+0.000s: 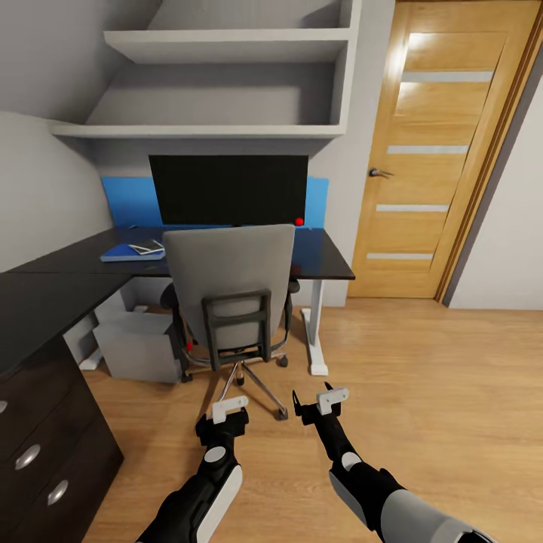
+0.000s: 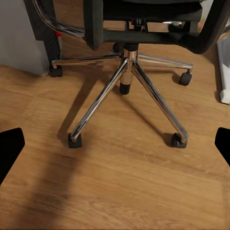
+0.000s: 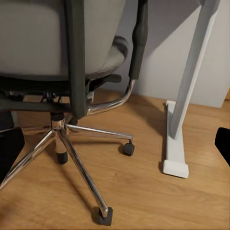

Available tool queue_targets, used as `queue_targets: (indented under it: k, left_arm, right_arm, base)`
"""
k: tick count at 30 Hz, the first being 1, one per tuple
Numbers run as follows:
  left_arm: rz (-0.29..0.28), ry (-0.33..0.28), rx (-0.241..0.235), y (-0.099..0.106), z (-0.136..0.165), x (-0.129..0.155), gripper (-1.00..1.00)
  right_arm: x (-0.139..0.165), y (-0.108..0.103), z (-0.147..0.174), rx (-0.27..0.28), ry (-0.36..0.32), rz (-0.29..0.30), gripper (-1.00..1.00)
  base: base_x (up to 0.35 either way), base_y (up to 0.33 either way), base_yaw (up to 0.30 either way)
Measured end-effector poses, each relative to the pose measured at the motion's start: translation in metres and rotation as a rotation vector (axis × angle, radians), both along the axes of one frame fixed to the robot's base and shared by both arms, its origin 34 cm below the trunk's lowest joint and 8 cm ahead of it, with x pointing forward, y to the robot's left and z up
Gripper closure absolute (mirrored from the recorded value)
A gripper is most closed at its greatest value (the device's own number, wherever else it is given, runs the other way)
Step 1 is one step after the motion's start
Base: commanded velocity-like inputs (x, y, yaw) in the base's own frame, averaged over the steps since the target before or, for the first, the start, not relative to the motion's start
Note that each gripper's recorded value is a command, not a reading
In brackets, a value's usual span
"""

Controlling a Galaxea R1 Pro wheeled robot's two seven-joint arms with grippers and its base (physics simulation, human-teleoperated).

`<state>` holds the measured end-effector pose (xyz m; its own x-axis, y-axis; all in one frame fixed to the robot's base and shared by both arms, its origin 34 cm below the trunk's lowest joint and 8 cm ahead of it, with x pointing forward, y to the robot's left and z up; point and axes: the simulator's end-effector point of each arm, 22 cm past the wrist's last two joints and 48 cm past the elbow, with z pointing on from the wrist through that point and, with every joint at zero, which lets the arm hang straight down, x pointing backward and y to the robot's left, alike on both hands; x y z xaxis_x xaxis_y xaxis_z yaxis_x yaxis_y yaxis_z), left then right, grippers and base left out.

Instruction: In the bedroom, organize the workspace by keeping the computer under the desk, ensuring the monitor is on the desk, placing the keyboard on the desk next to the monitor, placing the mouse on the desk next to the keyboard, moving the folder from the swivel chair onto the desk next to the mouse, stacking the notebook on top of the folder with the pen on top of the notebook, and positioning the swivel chair next to the desk.

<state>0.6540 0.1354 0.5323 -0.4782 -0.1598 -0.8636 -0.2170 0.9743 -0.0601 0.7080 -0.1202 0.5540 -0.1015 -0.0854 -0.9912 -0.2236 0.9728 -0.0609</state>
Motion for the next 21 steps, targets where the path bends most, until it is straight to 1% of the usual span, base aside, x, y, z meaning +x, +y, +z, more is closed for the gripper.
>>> queue_targets:
  k: [7,9,10,11,12,13,14,17,20,21]
  left_arm:
    - [-0.002,0.008,0.001,-0.001,0.012,0.002,-1.0]
    - [0.0,0.022,0.004,0.001,0.01,0.0,-1.0]
    - [0.002,0.125,0.049,0.012,-0.032,-0.023,-1.0]
    - [0.002,0.158,0.065,0.015,-0.043,-0.031,-1.0]
    - [0.001,0.168,0.07,0.016,-0.045,-0.033,-1.0]
    - [0.007,0.25,0.105,0.029,-0.075,-0.056,-1.0]
    - [0.007,0.28,0.12,0.033,-0.084,-0.065,-1.0]
    - [0.012,0.321,0.142,0.041,-0.094,-0.079,-1.0]
    - [0.025,0.338,0.159,0.05,-0.101,-0.091,-1.0]
    - [0.038,0.347,0.173,0.058,-0.109,-0.101,-1.0]
  right_arm:
    - [0.003,0.0,0.015,0.001,0.0,-0.001,-1.0]
    - [0.004,0.0,0.019,0.001,0.0,-0.002,-1.0]
    - [0.005,-0.002,0.021,0.0,0.0,-0.005,-1.0]
    - [0.006,-0.004,0.023,-0.001,0.001,-0.008,-1.0]
    - [0.006,-0.005,0.025,-0.002,0.002,-0.009,-1.0]
    - [0.001,-0.019,0.01,-0.022,0.039,-0.033,-1.0]
    - [-0.002,-0.023,0.006,-0.032,0.052,-0.037,-1.0]
    - [-0.005,-0.029,0.002,-0.044,0.073,-0.046,-1.0]
    - [-0.012,-0.035,-0.001,-0.052,0.088,-0.054,-1.0]
    - [-0.021,-0.04,-0.01,-0.056,0.099,-0.061,-1.0]
  base:
    - [0.0,0.0,0.0]
    - [0.0,0.0,0.0]
    - [0.0,0.0,0.0]
    - [0.0,0.0,0.0]
    - [0.0,0.0,0.0]
    - [0.0,0.0,0.0]
    - [0.0,0.0,0.0]
    - [0.0,0.0,0.0]
    - [0.0,0.0,0.0]
    - [0.0,0.0,0.0]
